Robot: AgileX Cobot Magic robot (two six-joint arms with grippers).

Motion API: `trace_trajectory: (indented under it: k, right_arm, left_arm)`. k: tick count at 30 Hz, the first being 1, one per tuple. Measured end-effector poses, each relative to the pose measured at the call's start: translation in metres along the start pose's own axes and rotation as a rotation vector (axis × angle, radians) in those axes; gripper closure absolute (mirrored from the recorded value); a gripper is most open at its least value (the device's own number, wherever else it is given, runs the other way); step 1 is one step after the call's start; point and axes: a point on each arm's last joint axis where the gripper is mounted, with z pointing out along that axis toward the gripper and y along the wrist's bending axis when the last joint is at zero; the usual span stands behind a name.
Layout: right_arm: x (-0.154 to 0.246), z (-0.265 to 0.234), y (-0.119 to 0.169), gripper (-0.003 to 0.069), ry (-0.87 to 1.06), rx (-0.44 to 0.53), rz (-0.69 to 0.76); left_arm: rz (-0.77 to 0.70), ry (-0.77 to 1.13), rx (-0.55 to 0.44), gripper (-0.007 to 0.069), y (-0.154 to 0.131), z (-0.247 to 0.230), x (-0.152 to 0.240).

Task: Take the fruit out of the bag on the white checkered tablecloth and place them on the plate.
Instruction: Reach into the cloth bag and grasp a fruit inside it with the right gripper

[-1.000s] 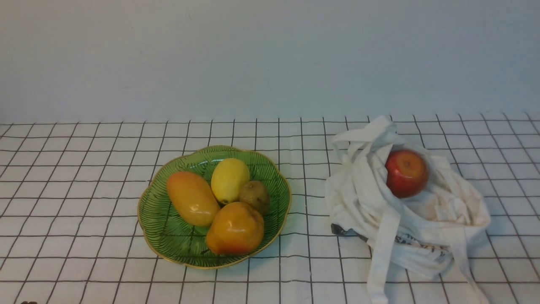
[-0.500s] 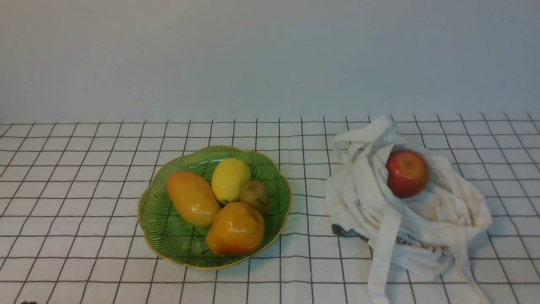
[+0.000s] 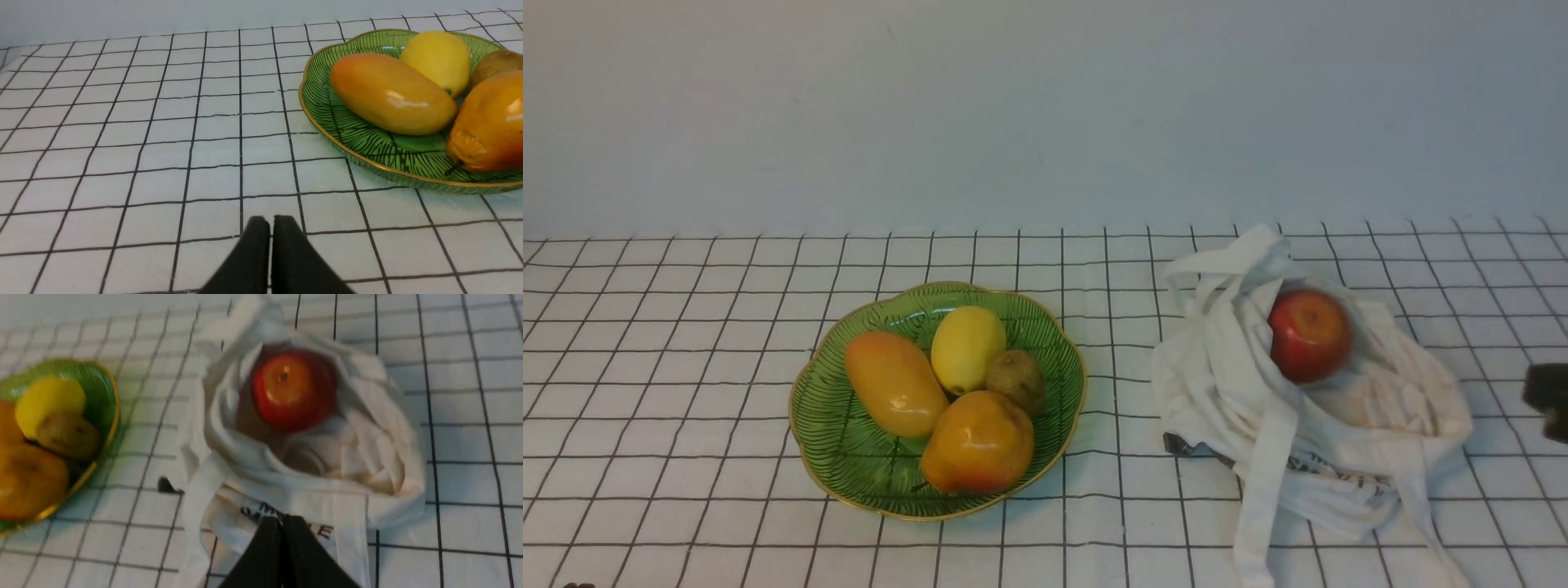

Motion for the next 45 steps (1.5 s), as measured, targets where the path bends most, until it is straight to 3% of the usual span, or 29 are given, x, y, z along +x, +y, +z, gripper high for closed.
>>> trace_trajectory:
  k: [7, 13, 17, 23, 27, 31, 38, 42, 45]
  right_arm:
    - [-0.036, 0.078, -0.008, 0.0670, 0.243, -0.011, -0.114]
    - [-0.053, 0.128, 0.000, 0.0655, 0.282, -0.012, -0.192]
    - [-0.062, 0.151, 0.004, 0.0589, 0.252, -0.003, -0.234]
    - [-0.070, 0.177, 0.006, 0.0341, 0.158, 0.026, -0.284]
    - [-0.062, 0.197, 0.004, 0.0085, 0.173, 0.035, -0.296]
    - [-0.053, 0.211, 0.002, -0.0013, 0.201, 0.036, -0.298]
    - [-0.046, 0.227, -0.001, -0.0032, 0.218, 0.043, -0.296]
    - [-0.046, 0.229, -0.002, 0.0046, 0.214, 0.045, -0.294]
    - [-0.046, 0.229, -0.002, 0.0064, 0.216, 0.045, -0.296]
  left_arm:
    - [0.000, 0.000, 0.000, 0.0633, 0.000, 0.000, 0.000]
    - [0.000, 0.000, 0.000, 0.0633, 0.000, 0.000, 0.000]
    - [0.000, 0.000, 0.000, 0.0633, 0.000, 0.000, 0.000]
    - [0.000, 0.000, 0.000, 0.0633, 0.000, 0.000, 0.000]
    - [0.000, 0.000, 0.000, 0.0633, 0.000, 0.000, 0.000]
    - [0.000, 0.000, 0.000, 0.0633, 0.000, 0.000, 0.000]
    - [0.000, 0.000, 0.000, 0.0633, 0.000, 0.000, 0.000]
    - [0.000, 0.000, 0.000, 0.0633, 0.000, 0.000, 0.000]
    - [0.000, 0.000, 0.000, 0.0633, 0.000, 0.000, 0.000]
